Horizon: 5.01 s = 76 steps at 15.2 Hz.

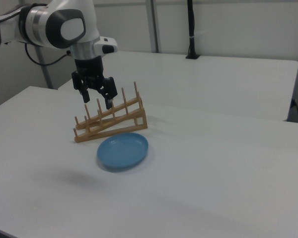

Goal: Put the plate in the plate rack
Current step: 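Move the open gripper toward the rim of the light blue plate, then lower the gripper onto the plate rim and close on it, then lift the plate by its rim and tilt it upright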

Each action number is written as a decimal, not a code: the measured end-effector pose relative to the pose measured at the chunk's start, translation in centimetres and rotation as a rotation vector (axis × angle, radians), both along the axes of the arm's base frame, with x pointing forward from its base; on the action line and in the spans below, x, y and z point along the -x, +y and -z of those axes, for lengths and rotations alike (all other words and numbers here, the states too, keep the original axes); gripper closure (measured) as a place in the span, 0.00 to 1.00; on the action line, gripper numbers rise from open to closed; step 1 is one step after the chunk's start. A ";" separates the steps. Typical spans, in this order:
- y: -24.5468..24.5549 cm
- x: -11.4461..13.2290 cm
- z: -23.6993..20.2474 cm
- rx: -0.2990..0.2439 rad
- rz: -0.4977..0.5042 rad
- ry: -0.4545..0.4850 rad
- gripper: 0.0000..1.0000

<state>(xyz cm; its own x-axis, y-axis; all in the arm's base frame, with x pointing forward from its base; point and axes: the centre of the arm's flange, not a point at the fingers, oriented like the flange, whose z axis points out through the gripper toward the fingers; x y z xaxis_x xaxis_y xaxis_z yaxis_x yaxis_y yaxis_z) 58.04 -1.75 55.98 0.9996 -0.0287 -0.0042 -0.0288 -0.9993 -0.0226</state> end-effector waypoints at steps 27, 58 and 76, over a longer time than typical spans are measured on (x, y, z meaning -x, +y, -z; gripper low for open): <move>-9.4 -5.2 8.5 -0.064 0.003 -0.051 0.02; -11.0 -8.7 24.1 -0.139 -0.025 0.026 0.85; -13.8 -6.7 13.9 -0.173 -0.088 -0.042 0.95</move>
<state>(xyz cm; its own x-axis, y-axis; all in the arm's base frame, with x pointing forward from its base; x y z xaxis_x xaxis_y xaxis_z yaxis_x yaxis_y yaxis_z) 64.73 -15.59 42.10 0.9976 0.0560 0.0404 0.0627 -0.9791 -0.1933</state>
